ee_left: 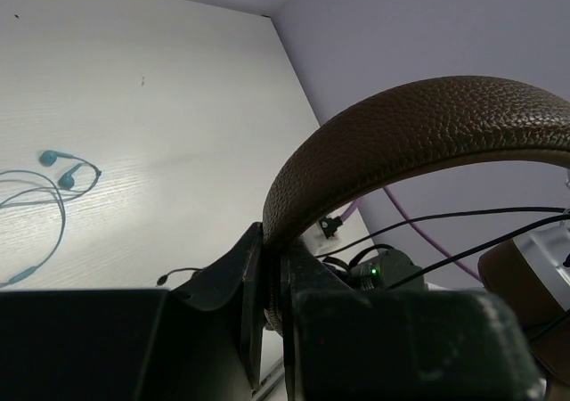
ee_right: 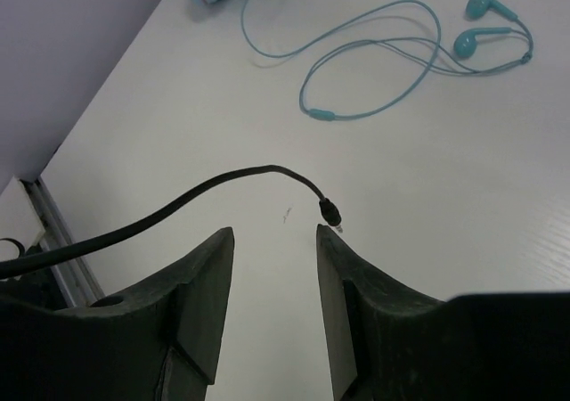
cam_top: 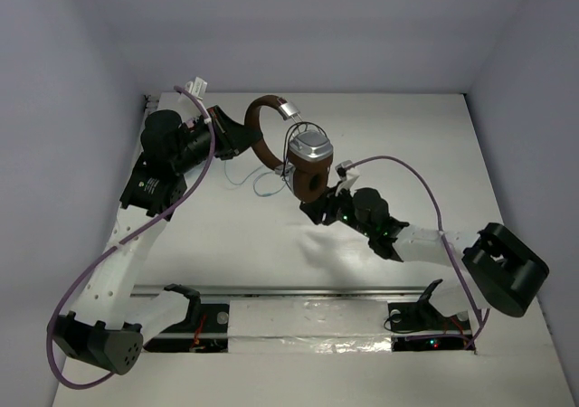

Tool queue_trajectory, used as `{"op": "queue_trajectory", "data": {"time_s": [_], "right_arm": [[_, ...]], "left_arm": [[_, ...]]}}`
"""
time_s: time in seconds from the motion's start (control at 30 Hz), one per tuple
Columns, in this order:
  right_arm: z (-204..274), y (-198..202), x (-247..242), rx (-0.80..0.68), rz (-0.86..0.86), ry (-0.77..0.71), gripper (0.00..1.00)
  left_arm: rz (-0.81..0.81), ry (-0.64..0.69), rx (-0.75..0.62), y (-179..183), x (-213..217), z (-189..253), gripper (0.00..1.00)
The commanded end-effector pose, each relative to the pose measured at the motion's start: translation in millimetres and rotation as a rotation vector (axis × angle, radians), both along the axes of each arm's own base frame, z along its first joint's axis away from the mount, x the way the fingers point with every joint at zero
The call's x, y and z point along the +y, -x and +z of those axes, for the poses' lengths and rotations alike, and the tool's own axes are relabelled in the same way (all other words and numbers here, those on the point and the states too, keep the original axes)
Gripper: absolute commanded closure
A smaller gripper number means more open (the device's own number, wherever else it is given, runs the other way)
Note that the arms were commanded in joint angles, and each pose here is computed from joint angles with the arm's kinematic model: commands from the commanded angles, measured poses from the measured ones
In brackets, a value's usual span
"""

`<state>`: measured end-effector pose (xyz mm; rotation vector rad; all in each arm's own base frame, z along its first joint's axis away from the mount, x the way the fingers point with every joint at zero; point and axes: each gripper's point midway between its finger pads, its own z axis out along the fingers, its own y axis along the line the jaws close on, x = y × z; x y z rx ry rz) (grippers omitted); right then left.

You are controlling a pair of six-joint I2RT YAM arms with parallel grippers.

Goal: Wrap the headphones

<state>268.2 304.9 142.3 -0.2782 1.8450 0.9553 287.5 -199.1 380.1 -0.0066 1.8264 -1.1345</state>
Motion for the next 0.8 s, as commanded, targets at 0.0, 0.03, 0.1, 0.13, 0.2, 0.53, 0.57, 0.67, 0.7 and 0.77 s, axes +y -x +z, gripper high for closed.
{"op": "queue_trajectory", "data": {"time_s": [0.0, 0.03, 0.1, 0.13, 0.2, 0.53, 0.57, 0.67, 0.7, 0.77], "right_arm": [[58, -22, 17, -0.164, 0.003, -0.116, 0.52], [58, -24, 18, -0.166, -0.003, -0.112, 0.51], [56, -28, 18, -0.170, -0.013, -0.098, 0.49], [57, -30, 17, -0.175, -0.024, -0.092, 0.49], [54, -32, 17, -0.177, -0.027, -0.075, 0.49], [40, -42, 16, -0.205, -0.071, -0.097, 0.49], [39, -40, 17, -0.206, -0.062, -0.111, 0.50], [45, -33, 18, -0.218, -0.046, -0.182, 0.52], [45, -32, 17, -0.213, -0.047, -0.202, 0.53], [49, -26, 20, -0.227, -0.016, -0.229, 0.54]], "left_arm": [[-0.024, 0.086, -0.157, 18, 2, 62, 1.00], [-0.024, 0.085, -0.158, 18, 2, 62, 1.00], [-0.024, 0.082, -0.159, 18, 2, 62, 1.00], [-0.026, 0.083, -0.161, 19, 2, 64, 1.00], [-0.026, 0.083, -0.160, 18, 2, 63, 1.00], [-0.047, 0.143, -0.153, 25, -1, 74, 1.00], [-0.043, 0.148, -0.153, 24, -1, 76, 1.00], [-0.037, 0.173, -0.146, 26, 0, 81, 1.00], [-0.037, 0.178, -0.144, 26, 0, 81, 1.00], [-0.045, 0.190, -0.132, 27, -1, 80, 1.00]]}}
